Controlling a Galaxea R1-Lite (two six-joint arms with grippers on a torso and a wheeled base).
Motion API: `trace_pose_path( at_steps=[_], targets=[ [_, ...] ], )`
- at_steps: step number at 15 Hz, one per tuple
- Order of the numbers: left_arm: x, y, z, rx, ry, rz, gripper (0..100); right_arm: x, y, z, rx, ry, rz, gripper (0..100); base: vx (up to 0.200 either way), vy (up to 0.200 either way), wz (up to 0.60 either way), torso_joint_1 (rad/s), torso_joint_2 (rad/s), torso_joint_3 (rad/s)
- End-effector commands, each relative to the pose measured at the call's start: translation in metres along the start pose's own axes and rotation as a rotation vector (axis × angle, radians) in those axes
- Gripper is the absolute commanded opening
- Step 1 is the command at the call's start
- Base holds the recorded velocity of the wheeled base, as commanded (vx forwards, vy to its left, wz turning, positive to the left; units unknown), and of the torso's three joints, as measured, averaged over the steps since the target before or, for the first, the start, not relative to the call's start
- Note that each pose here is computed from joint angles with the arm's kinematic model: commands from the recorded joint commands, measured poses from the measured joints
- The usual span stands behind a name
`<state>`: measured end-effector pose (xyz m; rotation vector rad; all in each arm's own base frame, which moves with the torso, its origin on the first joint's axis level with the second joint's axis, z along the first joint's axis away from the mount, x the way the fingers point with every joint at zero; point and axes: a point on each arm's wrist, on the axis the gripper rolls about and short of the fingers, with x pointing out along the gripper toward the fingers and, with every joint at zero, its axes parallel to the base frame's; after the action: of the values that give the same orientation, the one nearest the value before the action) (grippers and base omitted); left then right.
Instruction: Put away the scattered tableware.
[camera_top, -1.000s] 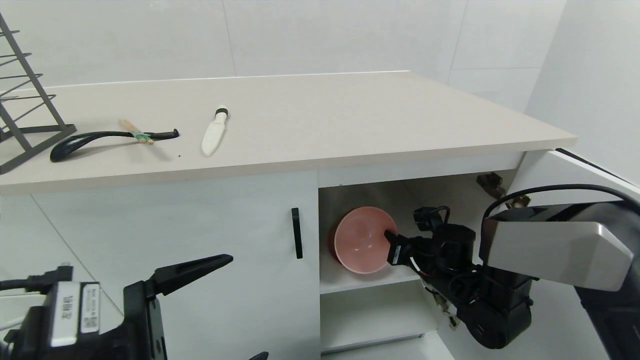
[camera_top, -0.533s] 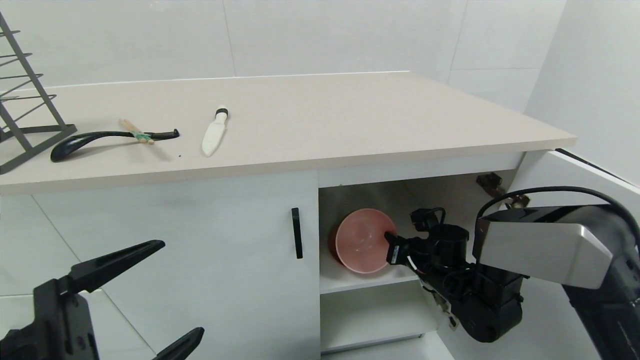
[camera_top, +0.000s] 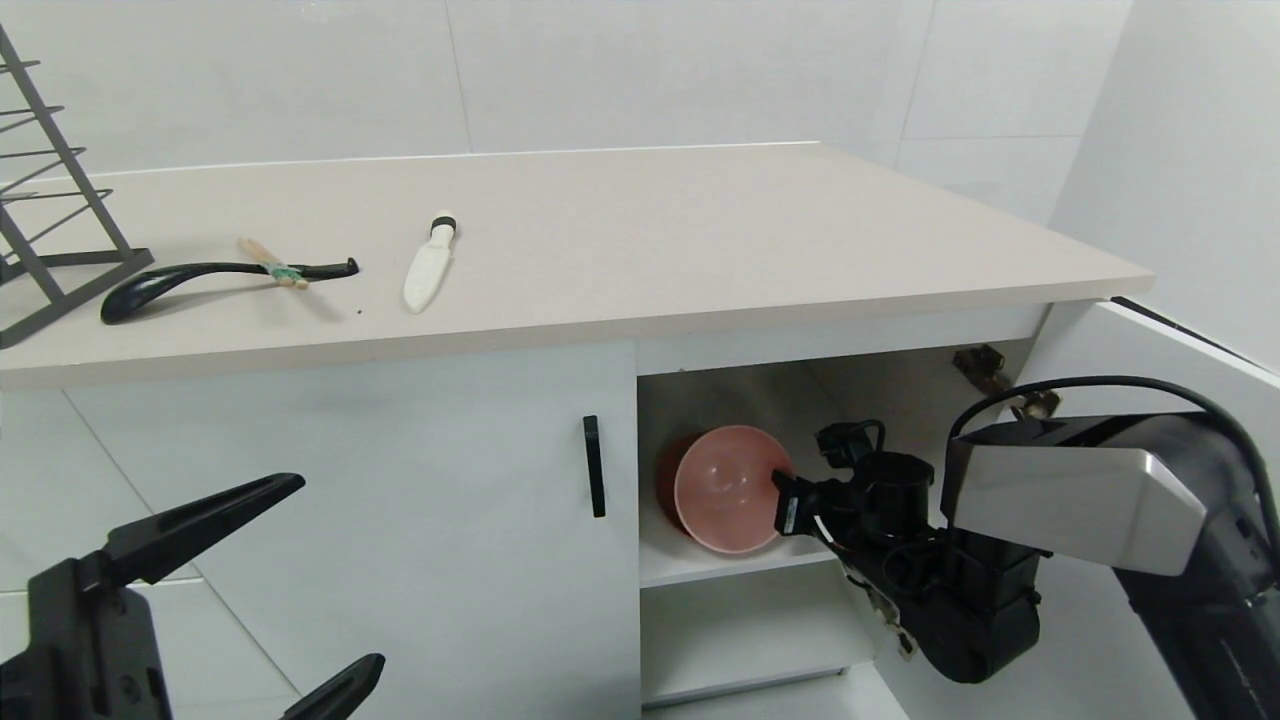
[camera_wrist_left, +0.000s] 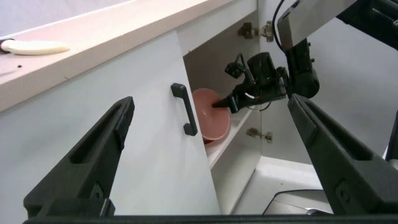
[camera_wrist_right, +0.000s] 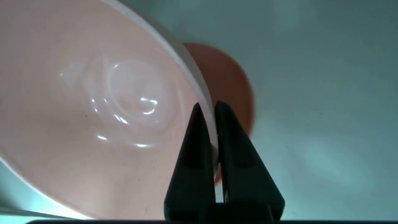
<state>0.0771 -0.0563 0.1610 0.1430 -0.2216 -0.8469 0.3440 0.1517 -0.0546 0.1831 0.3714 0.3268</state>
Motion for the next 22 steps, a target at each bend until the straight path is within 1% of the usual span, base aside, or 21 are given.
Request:
trace_pose_path(
  at_steps=[1, 2, 3, 8, 10, 12, 13, 16, 18, 19, 21, 22],
  targets=[
    [0.0, 0.0, -0.001, -0.003, 0.004, -0.001, 100, 0.0, -0.002, -0.001, -0.001, 0.003, -0.006, 0, 0.0, 0.0, 0.0, 0.0, 0.0, 0.0],
    [0.0, 0.0, -0.001, -0.003, 0.006, -0.001, 100, 0.001, -0.002, -0.001, -0.001, 0.002, -0.005, 0, 0.0, 0.0, 0.0, 0.0, 0.0, 0.0],
    [0.0, 0.0, -0.001, -0.003, 0.006, -0.001, 100, 0.001, -0.002, -0.001, -0.001, 0.0, -0.005, 100, 0.0, 0.0, 0.0, 0.0, 0.0, 0.0],
    [0.0, 0.0, -0.001, -0.002, 0.007, -0.001, 100, 0.002, 0.0, 0.002, -0.011, -0.022, 0.001, 100, 0.0, 0.0, 0.0, 0.0, 0.0, 0.0],
    [0.0, 0.0, -0.001, -0.003, 0.01, -0.002, 100, 0.001, 0.001, 0.006, -0.06, -0.066, 0.012, 100, 0.0, 0.0, 0.0, 0.0, 0.0, 0.0],
    [0.0, 0.0, -0.001, -0.005, 0.01, -0.002, 100, -0.002, 0.005, 0.005, -0.086, -0.068, 0.022, 100, 0.0, 0.0, 0.0, 0.0, 0.0, 0.0],
    [0.0, 0.0, -0.001, -0.004, 0.007, -0.001, 100, -0.008, 0.011, 0.006, -0.093, -0.059, 0.034, 100, 0.0, 0.0, 0.0, 0.0, 0.0, 0.0],
    [0.001, 0.001, 0.002, -0.007, -0.012, 0.002, 100, -0.04, 0.029, 0.022, -0.122, -0.053, 0.073, 100, 0.0, 0.0, 0.0, 0.0, 0.0, 0.0],
    [0.002, 0.001, 0.001, -0.032, -0.005, -0.001, 100, -0.074, 0.04, 0.029, -0.165, -0.027, 0.1, 100, 0.0, 0.0, 0.0, 0.0, 0.0, 0.0],
    [0.003, 0.0, 0.0, -0.055, 0.0, -0.005, 100, -0.092, 0.044, 0.037, -0.169, -0.035, 0.117, 100, 0.0, 0.0, 0.0, 0.0, 0.0, 0.0],
    [0.006, 0.0, -0.002, -0.12, 0.02, -0.012, 100, -0.123, 0.052, 0.061, -0.171, -0.103, 0.15, 100, 0.0, 0.0, 0.0, 0.0, 0.0, 0.0],
    [0.007, 0.001, -0.003, -0.129, 0.025, -0.012, 100, -0.132, 0.053, 0.065, -0.171, -0.113, 0.157, 100, 0.0, 0.0, 0.0, 0.0, 0.0, 0.0]
  ],
)
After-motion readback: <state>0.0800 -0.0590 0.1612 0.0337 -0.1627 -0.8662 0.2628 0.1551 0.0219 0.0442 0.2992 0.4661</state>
